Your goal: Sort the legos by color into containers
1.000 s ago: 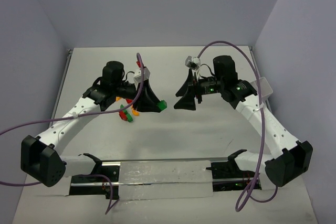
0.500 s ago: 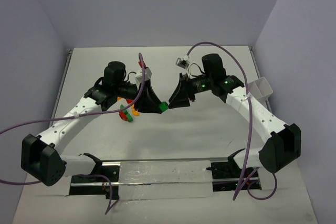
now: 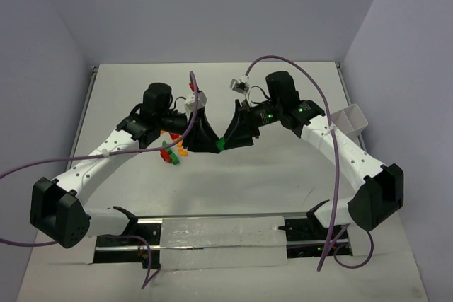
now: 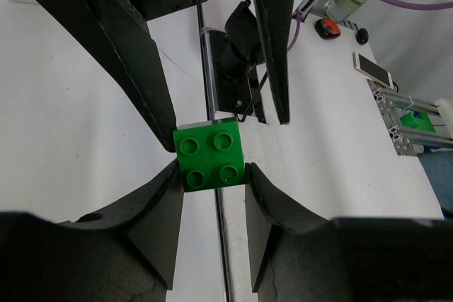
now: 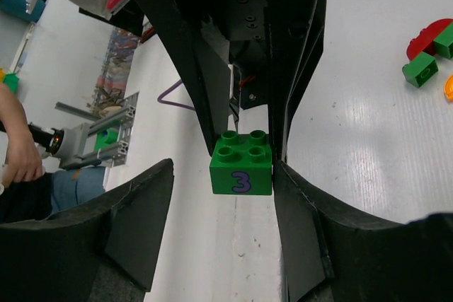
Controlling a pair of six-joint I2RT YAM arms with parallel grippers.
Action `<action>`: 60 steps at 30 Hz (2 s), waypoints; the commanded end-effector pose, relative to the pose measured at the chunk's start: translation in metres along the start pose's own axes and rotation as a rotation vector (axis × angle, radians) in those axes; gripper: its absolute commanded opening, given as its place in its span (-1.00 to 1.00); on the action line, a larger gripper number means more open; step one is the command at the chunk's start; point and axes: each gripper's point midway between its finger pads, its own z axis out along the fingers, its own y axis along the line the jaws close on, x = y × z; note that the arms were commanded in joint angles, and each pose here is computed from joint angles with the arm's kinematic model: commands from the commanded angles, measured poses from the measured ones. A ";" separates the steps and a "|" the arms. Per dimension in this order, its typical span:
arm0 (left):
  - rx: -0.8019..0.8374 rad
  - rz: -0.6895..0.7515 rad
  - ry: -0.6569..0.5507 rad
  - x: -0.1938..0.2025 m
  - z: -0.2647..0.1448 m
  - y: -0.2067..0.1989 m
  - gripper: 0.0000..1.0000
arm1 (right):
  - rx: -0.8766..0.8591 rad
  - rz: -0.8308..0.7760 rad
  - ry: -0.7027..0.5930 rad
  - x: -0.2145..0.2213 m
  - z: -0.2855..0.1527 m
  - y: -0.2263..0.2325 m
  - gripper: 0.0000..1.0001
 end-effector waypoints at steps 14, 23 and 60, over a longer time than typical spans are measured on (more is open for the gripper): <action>-0.042 0.019 -0.017 -0.006 0.003 0.008 -0.46 | 0.051 -0.062 0.019 -0.006 0.002 0.003 -0.95; -0.209 -0.042 0.025 0.000 -0.012 0.028 0.99 | 0.254 -0.174 0.081 0.011 -0.023 -0.018 -1.00; -1.081 -0.248 0.035 0.011 -0.175 0.160 0.98 | 1.866 0.402 0.304 0.066 -0.459 -0.168 -1.00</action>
